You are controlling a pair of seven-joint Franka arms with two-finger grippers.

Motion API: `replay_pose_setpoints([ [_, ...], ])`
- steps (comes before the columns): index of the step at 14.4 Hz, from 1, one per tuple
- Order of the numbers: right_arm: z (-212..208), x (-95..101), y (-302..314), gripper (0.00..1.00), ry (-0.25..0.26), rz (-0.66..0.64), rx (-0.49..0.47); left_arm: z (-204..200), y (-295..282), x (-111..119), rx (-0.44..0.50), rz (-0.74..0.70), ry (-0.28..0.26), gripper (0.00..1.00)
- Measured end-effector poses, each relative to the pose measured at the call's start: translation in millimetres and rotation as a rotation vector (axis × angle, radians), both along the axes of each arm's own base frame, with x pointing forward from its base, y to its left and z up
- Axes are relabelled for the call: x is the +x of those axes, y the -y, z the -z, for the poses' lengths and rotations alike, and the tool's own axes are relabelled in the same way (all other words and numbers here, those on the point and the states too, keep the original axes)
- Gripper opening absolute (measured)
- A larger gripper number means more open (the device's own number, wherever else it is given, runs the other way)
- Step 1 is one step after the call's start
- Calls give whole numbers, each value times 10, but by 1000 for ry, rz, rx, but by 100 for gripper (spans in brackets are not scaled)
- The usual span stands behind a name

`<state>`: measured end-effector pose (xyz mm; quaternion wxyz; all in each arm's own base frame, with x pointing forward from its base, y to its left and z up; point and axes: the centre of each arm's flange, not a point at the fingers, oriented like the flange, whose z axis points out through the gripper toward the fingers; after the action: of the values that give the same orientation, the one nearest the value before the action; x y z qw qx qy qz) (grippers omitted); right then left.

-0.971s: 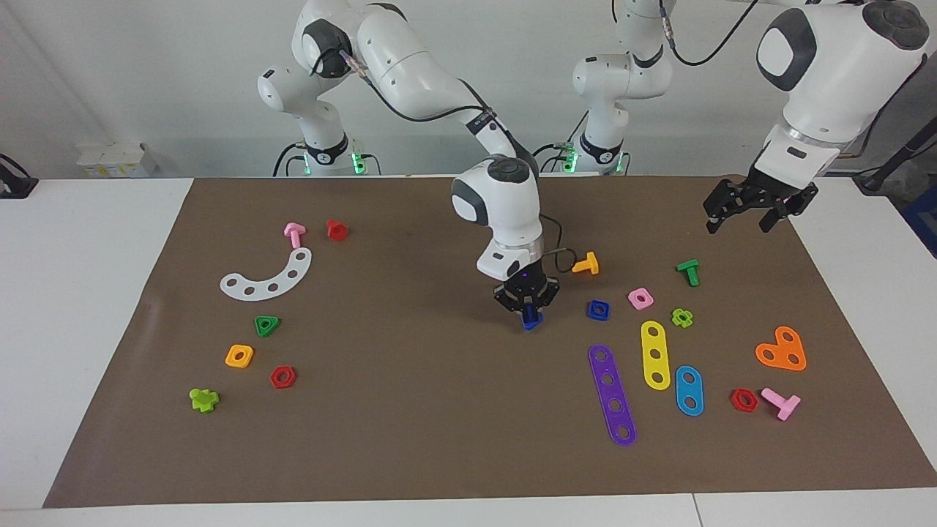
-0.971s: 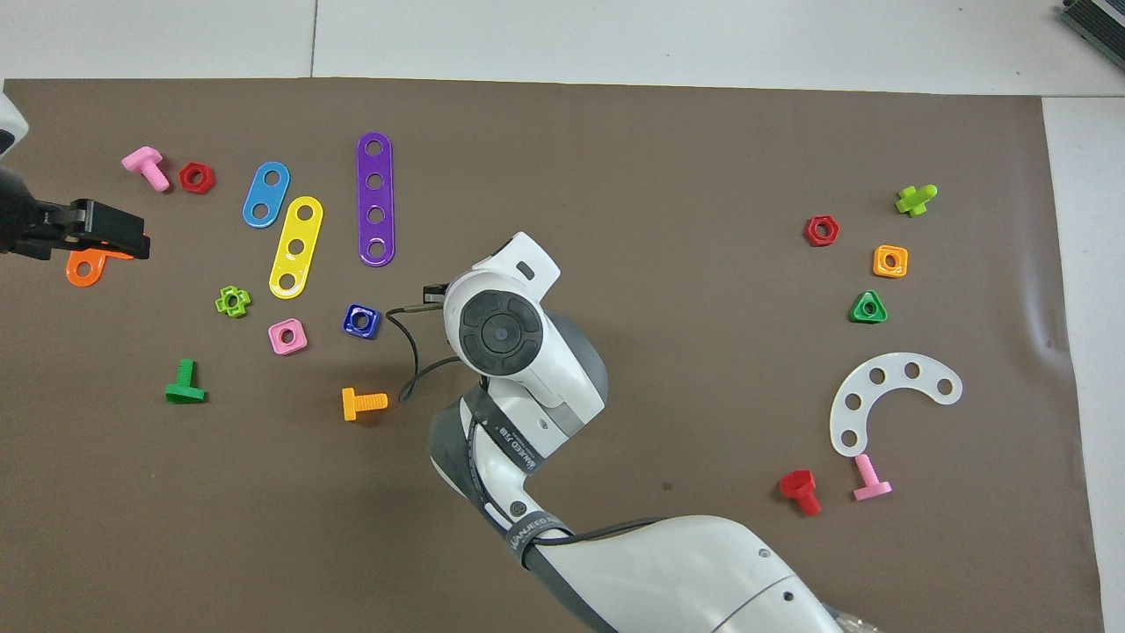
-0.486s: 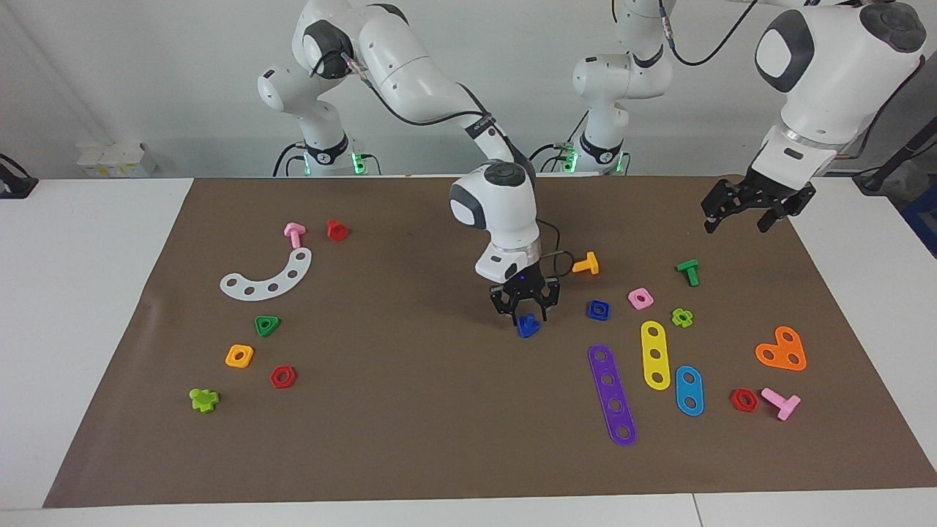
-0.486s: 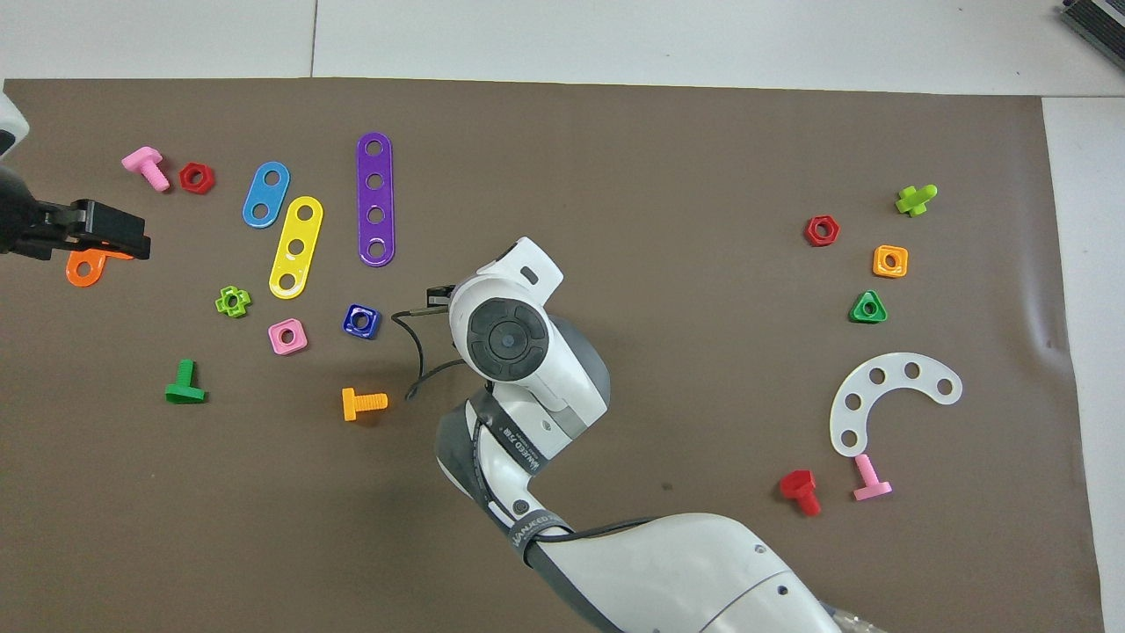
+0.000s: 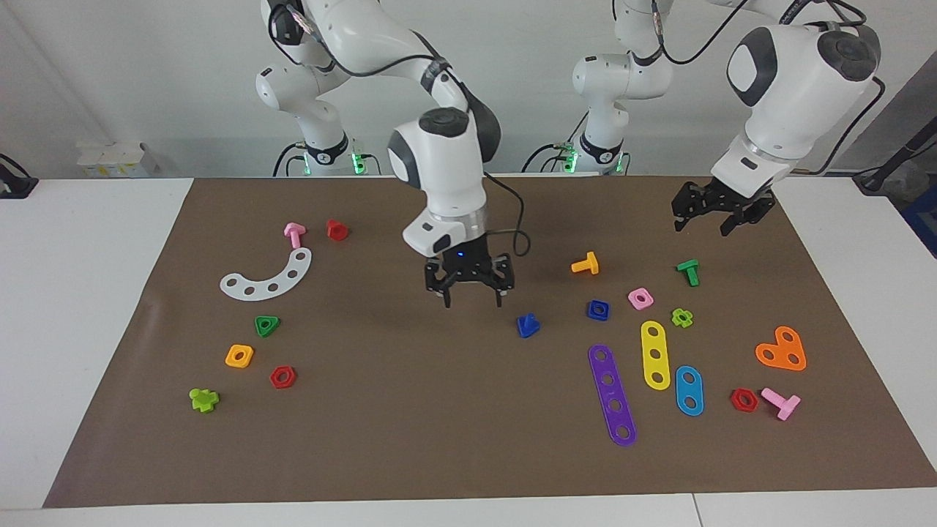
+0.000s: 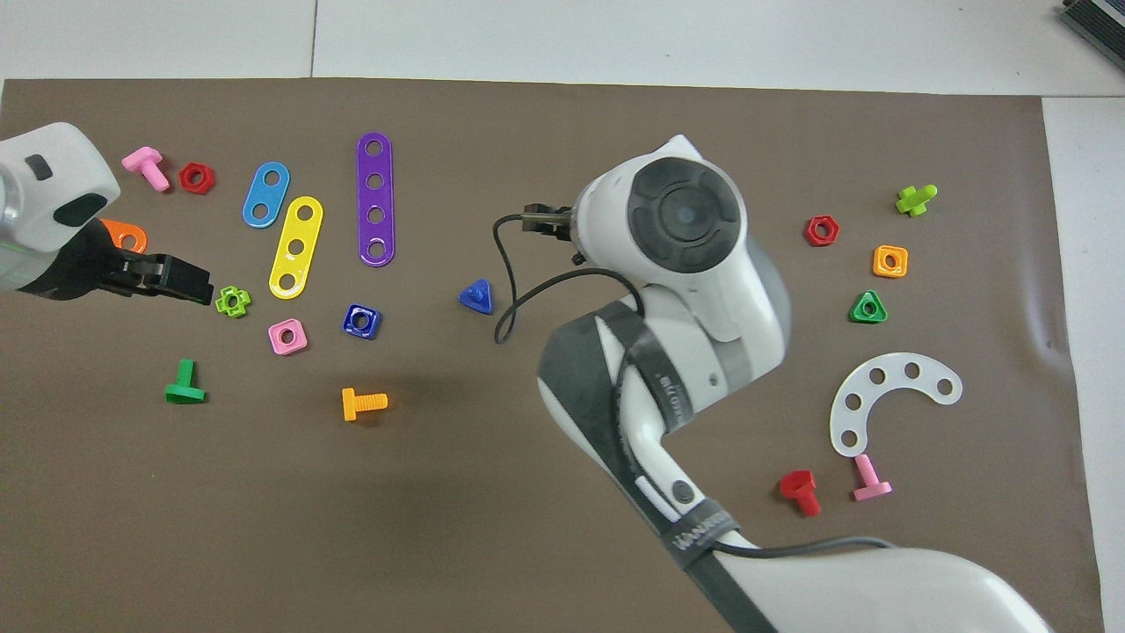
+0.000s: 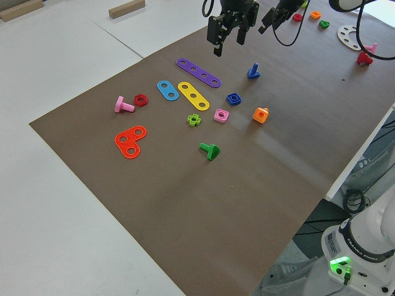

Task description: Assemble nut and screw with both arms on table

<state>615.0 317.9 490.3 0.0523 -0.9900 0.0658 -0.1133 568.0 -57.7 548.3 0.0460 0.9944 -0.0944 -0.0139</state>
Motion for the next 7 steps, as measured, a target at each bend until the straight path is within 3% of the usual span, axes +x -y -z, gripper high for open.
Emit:
replay_pose_setpoints([
  [3,-276,-73,696,100,-114,-27,-51,378,375,162,-44,33,9,88],
  [7,-303,-262,1672,100,-183,-38,-55,1019,613,301,-50,42,53,88],
])
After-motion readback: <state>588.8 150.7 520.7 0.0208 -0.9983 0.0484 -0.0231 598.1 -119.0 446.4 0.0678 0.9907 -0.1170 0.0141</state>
